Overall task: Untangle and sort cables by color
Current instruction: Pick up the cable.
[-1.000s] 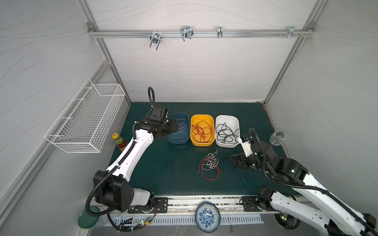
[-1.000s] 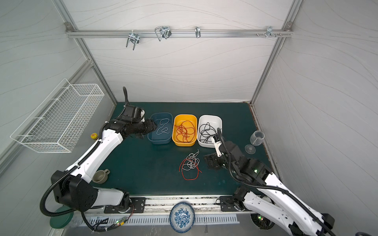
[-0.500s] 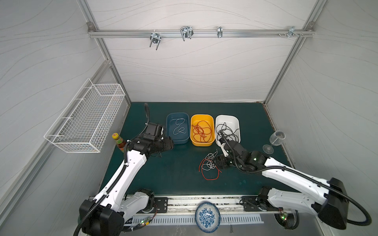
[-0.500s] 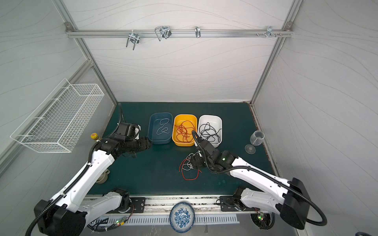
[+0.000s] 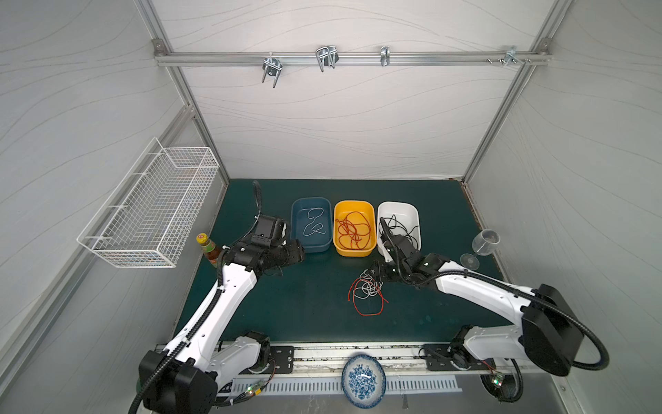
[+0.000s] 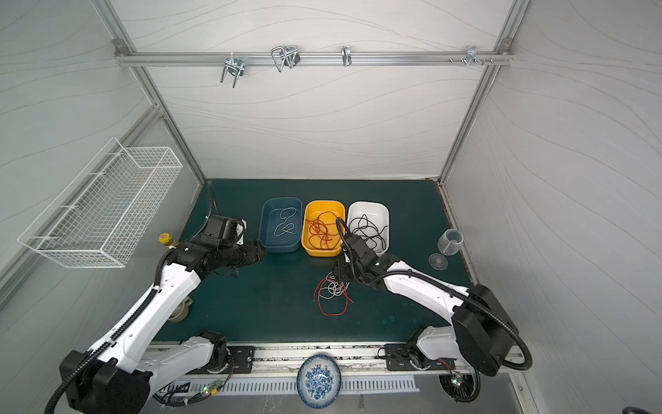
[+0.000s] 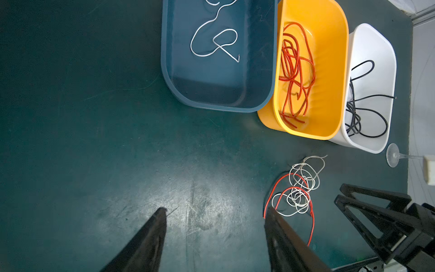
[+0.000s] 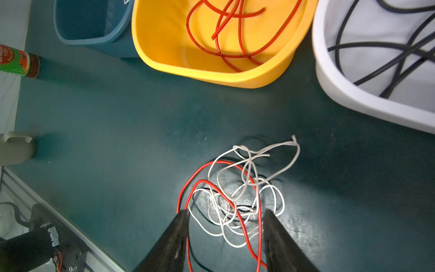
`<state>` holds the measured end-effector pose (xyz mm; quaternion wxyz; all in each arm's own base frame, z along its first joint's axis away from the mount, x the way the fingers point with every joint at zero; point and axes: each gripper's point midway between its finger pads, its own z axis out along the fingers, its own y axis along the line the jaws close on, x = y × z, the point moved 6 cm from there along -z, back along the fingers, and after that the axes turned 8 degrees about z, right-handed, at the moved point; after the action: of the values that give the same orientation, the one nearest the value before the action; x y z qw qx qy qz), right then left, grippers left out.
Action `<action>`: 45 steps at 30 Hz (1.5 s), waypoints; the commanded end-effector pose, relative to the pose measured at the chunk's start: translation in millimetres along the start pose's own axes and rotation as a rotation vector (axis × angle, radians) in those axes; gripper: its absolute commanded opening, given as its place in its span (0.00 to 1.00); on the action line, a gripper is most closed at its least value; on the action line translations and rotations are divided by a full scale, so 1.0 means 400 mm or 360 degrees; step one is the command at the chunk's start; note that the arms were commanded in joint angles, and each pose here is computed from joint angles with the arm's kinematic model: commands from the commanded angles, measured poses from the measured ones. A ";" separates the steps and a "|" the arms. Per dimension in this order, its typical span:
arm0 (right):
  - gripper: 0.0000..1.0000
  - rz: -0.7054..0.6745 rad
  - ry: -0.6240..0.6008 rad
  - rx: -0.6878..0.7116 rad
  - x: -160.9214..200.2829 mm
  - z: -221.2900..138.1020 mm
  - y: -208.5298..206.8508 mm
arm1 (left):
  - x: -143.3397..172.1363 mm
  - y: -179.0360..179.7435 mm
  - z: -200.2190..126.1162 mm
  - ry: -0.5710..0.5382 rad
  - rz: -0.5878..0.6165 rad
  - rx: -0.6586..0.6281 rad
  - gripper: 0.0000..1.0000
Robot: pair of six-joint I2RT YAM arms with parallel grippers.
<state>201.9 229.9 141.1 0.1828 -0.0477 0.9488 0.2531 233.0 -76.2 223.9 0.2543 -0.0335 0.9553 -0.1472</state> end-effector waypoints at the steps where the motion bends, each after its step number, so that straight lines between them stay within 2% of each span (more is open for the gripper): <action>1: 0.51 0.0034 0.0013 -0.0037 -0.012 0.019 0.014 | -0.011 -0.001 -0.007 -0.0058 0.0020 0.0001 0.68; 18: 0.42 0.0109 0.0041 0.0027 -0.014 0.082 -0.019 | -0.011 -0.003 -0.005 -0.0052 0.0018 0.0007 0.68; 24: 0.29 0.0117 0.0048 0.0015 -0.015 0.092 -0.017 | -0.012 -0.005 -0.004 -0.0049 0.0018 0.0021 0.68; 28: 0.24 0.0116 0.0045 0.0013 -0.015 0.091 -0.018 | -0.012 -0.005 -0.004 -0.0050 0.0018 0.0021 0.68; 45: 0.20 0.0137 0.0104 0.0020 -0.002 0.112 -0.025 | -0.009 -0.009 0.002 -0.0028 0.0015 0.0047 0.68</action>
<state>216.4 242.2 102.5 0.1452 -0.0211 0.9571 0.2499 232.5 -77.2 223.4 0.2519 -0.0322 0.9553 -0.1512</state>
